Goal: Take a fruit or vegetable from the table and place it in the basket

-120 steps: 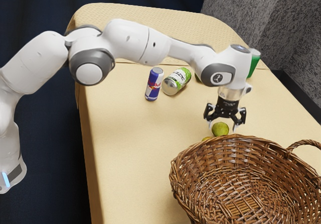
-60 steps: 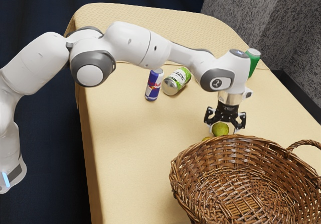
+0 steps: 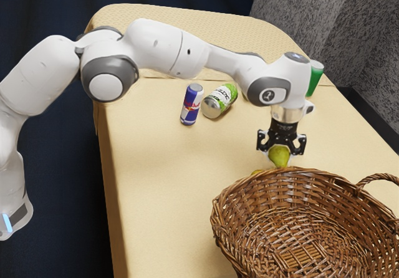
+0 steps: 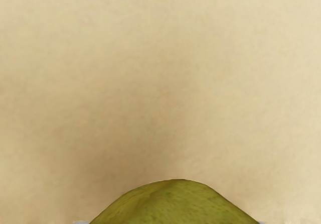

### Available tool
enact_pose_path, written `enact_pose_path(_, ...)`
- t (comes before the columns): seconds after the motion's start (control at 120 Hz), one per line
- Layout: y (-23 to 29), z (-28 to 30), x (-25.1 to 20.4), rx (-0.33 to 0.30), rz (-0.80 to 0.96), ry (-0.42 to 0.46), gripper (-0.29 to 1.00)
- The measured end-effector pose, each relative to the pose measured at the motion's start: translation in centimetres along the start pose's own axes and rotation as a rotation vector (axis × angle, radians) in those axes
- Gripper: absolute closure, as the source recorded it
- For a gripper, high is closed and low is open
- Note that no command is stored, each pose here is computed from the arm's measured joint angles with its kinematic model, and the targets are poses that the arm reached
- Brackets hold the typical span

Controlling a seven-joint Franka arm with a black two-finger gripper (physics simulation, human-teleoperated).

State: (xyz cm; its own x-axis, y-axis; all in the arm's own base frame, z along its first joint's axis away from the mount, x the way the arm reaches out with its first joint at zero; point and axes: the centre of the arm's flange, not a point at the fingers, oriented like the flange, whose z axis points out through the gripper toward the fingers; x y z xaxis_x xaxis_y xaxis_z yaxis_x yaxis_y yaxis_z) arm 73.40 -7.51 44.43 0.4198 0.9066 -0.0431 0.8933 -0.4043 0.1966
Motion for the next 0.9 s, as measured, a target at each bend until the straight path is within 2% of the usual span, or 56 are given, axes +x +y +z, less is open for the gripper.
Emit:
enact_pose_path(0.075,-1.1,-4.5,-1.3,-0.031,-0.003,0.009,0.35)
enact_pose_path(0.142,-1.8,-10.1,-3.6,-0.088,0.014,0.021,0.35)
enact_pose_path(0.233,-2.2,-18.8,-10.7,-0.186,0.110,0.048,0.34)
enact_pose_path(0.317,-2.4,-21.9,-17.3,-0.223,0.188,0.034,0.34)
enact_pose_path(0.492,-2.4,-20.2,-28.9,-0.187,0.307,-0.047,0.34)
enact_pose_path(0.583,-1.9,-18.1,-32.9,-0.165,0.334,-0.078,0.35)
enact_pose_path(0.675,-1.6,-16.7,-34.2,-0.157,0.326,-0.090,0.34)
enact_pose_path(0.775,-1.9,-16.5,-35.3,-0.158,0.320,-0.096,0.17)
enact_pose_path(0.9,-2.2,-16.4,-35.7,-0.156,0.302,-0.098,0.07)
